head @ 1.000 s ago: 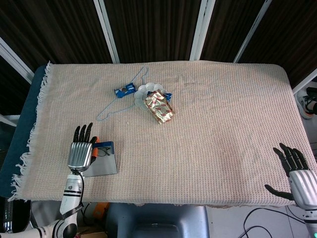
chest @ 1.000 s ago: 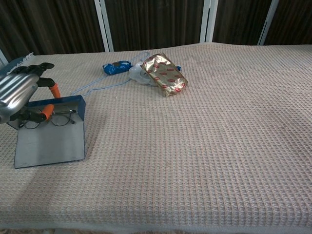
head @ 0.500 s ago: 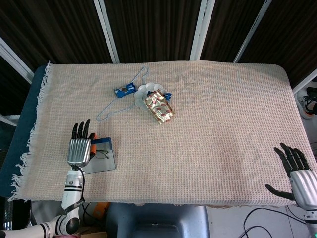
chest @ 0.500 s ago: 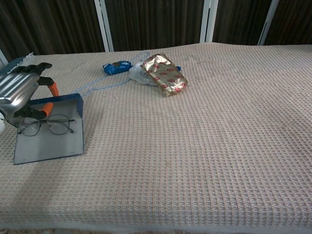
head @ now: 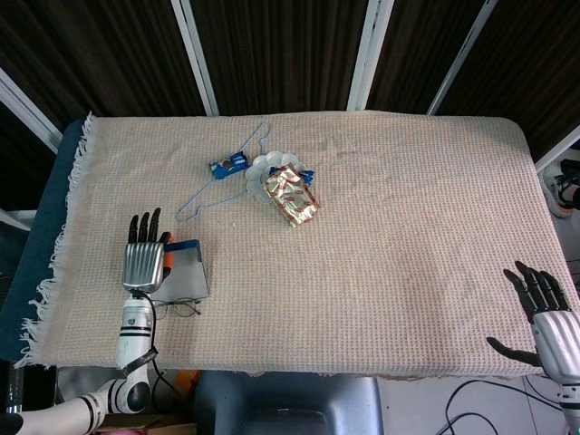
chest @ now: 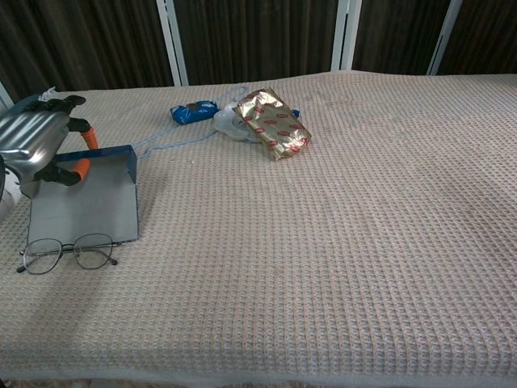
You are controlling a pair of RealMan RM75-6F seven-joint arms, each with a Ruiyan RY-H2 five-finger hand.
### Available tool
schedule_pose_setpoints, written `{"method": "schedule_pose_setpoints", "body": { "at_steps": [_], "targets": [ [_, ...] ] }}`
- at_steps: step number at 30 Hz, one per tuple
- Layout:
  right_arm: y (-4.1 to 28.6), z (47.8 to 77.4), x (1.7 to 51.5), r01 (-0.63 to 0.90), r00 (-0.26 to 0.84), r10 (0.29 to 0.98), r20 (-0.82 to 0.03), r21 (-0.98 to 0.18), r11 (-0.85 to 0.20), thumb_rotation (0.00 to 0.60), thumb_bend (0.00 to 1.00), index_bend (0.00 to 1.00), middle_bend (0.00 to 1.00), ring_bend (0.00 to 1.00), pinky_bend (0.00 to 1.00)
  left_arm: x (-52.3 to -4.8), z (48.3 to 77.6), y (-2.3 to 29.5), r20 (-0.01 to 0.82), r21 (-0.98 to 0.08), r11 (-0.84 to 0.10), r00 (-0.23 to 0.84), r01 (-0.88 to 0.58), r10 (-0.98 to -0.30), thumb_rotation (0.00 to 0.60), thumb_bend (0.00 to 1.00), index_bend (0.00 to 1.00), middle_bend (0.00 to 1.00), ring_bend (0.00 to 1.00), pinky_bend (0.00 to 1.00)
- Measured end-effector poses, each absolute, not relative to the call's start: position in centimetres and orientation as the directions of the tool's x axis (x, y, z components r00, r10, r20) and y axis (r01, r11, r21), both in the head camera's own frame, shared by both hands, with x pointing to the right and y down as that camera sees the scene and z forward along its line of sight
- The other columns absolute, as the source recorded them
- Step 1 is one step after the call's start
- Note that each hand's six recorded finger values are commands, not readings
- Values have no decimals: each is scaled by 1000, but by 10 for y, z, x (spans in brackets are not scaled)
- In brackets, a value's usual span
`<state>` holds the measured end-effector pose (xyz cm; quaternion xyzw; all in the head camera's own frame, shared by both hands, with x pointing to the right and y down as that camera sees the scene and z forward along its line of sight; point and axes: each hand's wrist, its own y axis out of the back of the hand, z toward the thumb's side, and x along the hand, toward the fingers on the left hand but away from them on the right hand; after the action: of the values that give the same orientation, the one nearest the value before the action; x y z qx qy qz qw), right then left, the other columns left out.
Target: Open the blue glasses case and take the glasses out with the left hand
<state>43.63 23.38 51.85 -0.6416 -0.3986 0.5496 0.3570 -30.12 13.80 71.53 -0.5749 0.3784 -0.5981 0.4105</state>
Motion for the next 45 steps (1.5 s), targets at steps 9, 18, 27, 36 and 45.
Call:
{"method": "schedule_pose_setpoints", "body": {
  "at_steps": [9, 18, 27, 36, 45],
  "targets": [
    [231, 521, 439, 106, 62, 904, -424, -897, -428, 600, 134, 0, 0, 0, 0, -291, 738, 110, 408, -912, -408, -20, 38, -913, 600, 443, 422, 2, 0, 0],
    [229, 526, 438, 95, 50, 900, -433, -895, -436, 600, 133, 0, 0, 0, 0, -293, 762, 109, 491, -870, -493, -47, 19, -870, 600, 434, 24, 0, 0, 0],
    [232, 527, 434, 85, 61, 897, -437, -894, -441, 600, 134, 0, 0, 0, 0, -292, 747, 131, 533, -845, -532, -12, -52, -846, 600, 436, 46, 0, 0, 0],
    [235, 531, 428, 67, 72, 894, -442, -892, -446, 600, 134, 0, 0, 0, 0, -337, 654, 190, 428, -872, -445, 127, -204, -895, 600, 418, 125, 0, 0, 0],
    [240, 540, 417, 31, 86, 888, -451, -890, -455, 600, 134, 0, 0, 0, 0, -391, 602, 265, 378, -847, -414, 170, -332, -910, 600, 419, 95, 0, 0, 0]
  ]
}}
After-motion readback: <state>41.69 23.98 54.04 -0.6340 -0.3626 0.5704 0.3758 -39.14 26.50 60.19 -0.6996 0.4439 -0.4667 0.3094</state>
